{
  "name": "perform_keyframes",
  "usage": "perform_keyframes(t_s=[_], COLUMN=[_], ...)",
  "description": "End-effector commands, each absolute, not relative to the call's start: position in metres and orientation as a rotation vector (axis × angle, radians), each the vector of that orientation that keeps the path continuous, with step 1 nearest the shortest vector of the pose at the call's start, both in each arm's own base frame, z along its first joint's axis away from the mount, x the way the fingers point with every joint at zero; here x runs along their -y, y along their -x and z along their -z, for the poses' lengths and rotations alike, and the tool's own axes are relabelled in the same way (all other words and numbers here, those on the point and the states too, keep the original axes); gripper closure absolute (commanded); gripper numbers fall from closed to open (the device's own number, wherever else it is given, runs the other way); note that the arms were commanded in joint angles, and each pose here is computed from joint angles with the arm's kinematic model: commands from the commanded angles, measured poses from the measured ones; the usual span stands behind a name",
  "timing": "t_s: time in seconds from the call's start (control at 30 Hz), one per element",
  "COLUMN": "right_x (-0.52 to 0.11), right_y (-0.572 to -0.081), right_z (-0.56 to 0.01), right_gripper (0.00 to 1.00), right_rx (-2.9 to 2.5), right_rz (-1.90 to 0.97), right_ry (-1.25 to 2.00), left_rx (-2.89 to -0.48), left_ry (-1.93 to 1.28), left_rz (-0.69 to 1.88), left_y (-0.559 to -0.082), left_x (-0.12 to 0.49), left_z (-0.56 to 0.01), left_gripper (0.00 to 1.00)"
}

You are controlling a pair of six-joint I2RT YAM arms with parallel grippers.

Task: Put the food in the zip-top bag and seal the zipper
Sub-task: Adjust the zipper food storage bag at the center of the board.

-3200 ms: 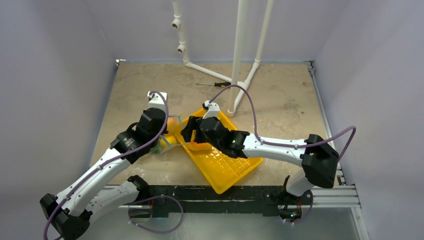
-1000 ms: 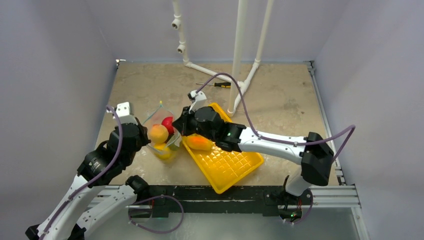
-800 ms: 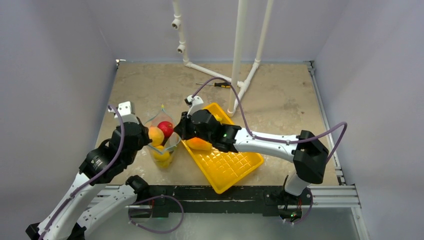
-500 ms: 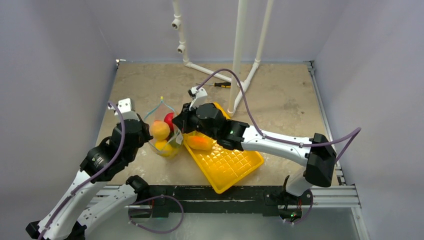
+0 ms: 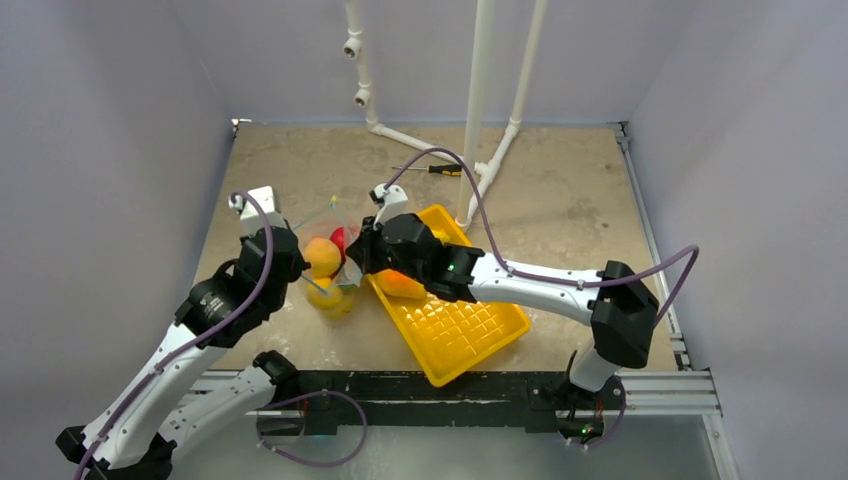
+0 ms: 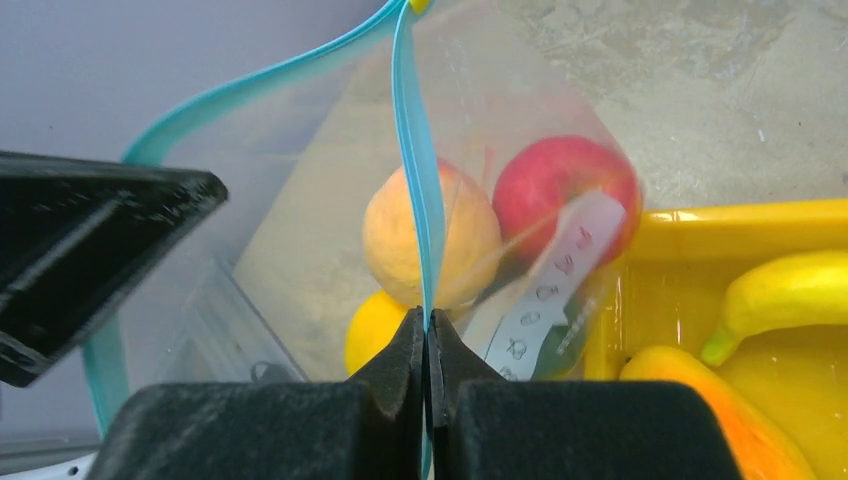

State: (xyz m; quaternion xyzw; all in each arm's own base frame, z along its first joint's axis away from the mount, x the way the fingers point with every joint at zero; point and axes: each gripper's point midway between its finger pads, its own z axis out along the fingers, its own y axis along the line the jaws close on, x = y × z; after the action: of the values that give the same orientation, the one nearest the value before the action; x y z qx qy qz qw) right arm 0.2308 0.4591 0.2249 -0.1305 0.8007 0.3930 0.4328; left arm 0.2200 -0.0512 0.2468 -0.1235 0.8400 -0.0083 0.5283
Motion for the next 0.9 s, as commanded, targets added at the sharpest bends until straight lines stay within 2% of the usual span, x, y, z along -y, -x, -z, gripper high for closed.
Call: perform_keyframes(t_s=[0.0,0.2,0.53,0.87], right_x=[-0.469,-0.486,-0.507,-0.497], right_y=[-0.239,-0.245,-0.240,-0.241], right_z=[-0.285,-0.289,-0.200,-0.178], right_gripper=[1.00,1.00,1.00,1.00], right_rx=[-1.856,-1.840,-1.991,-2.035], right_rz=[-1.040,-1.050,-1.048,-0.998], right_ry=[0.295,0.313,0.352,0.329], left_rx=[-1.860,-1.811,-1.870,-1.902], left_ry=[0.325,0.316,0.221,0.146], left_rz=[-0.059,-0.163,-0.185,-0.162], left_y=[-0.233,-0.242,-0.255,-0.256], left_x=[0.036,0.027,0.043,0.052], left_z=[-0.302,-0.317,-0.277,-0.256], left_gripper=[1.00,1.00,1.00,1.00])
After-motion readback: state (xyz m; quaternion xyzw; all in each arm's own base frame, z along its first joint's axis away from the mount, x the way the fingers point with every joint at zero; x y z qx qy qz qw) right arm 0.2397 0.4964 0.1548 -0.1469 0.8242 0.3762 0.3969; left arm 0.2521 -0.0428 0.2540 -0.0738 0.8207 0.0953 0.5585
